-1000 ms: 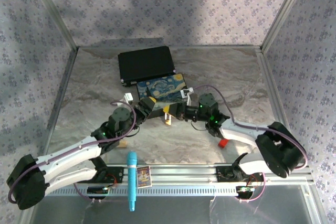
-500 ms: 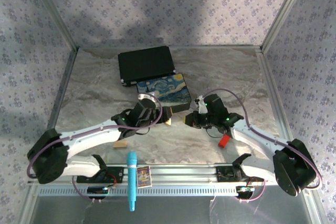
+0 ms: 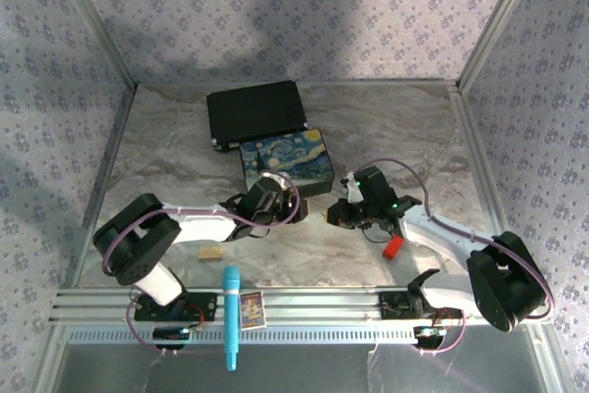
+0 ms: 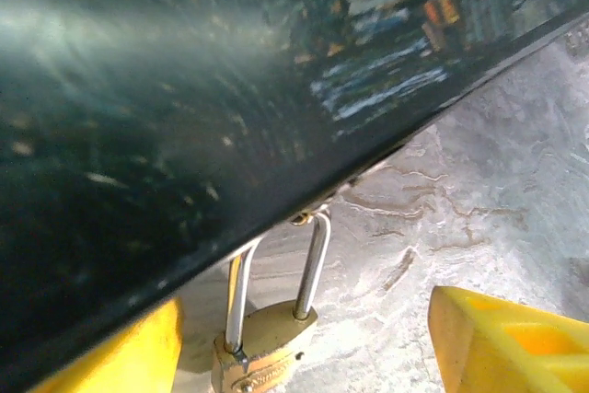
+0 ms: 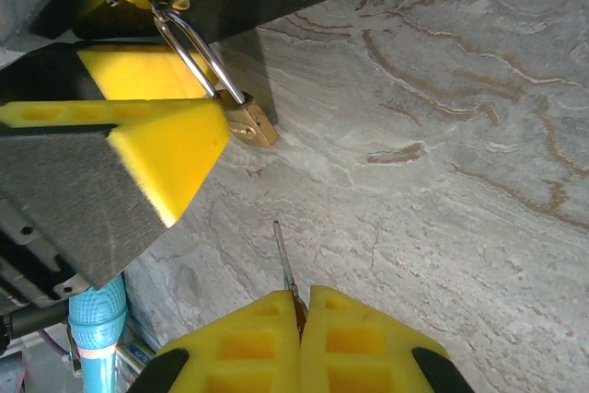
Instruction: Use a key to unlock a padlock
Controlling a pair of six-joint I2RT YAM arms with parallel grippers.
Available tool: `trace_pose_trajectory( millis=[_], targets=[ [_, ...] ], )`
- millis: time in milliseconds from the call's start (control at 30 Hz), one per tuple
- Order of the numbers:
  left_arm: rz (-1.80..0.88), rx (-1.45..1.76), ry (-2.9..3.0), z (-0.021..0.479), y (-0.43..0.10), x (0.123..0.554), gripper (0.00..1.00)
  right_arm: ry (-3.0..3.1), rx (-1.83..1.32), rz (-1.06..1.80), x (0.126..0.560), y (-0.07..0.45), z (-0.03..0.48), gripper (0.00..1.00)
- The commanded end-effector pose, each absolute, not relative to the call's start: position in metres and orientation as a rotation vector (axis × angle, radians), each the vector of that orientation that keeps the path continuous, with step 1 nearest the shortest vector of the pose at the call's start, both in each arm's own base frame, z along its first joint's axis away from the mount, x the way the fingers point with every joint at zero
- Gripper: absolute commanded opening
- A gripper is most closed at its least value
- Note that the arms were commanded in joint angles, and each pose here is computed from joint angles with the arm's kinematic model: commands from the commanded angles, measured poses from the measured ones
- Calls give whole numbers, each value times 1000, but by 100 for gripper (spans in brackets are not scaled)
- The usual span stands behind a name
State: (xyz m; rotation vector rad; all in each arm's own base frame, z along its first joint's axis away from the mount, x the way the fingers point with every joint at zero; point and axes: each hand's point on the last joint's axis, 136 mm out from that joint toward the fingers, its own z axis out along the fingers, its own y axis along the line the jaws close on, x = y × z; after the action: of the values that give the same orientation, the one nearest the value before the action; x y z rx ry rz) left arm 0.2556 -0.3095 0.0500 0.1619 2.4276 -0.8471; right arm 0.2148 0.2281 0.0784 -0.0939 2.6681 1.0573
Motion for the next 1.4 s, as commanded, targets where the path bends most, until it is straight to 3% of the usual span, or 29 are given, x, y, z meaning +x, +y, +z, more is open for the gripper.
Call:
trace_pose_trajectory(
  millis=[0,133,200,233,300,333,533,700,1033,1367],
  targets=[
    [-844,169,2367,57,-319,266,68,2664,-122,1037,217,229,75,0],
    [-783,159,2398,44,-317,263,65,2667,-130,1036,218,232,71,0],
    [-729,152,2417,37,-314,263,59,2671,-125,1037,219,233,69,0],
    [-710,147,2421,35,-314,263,54,2670,-124,1041,220,235,68,0],
    [-709,142,2430,32,-315,261,29,2675,-124,1043,220,236,67,0],
    [-710,124,2435,29,-314,261,27,2677,-124,1040,221,237,66,0],
    [-749,87,2437,30,-318,261,27,2675,-109,1077,222,244,64,0],
    [-808,-43,2426,44,-317,262,23,2648,44,1322,225,258,64,0],
    [-1064,-458,2425,53,-324,257,6,2625,182,1570,218,269,60,0],
    [-1089,-592,2430,65,-321,254,6,2586,287,1714,218,271,56,0]
  ],
)
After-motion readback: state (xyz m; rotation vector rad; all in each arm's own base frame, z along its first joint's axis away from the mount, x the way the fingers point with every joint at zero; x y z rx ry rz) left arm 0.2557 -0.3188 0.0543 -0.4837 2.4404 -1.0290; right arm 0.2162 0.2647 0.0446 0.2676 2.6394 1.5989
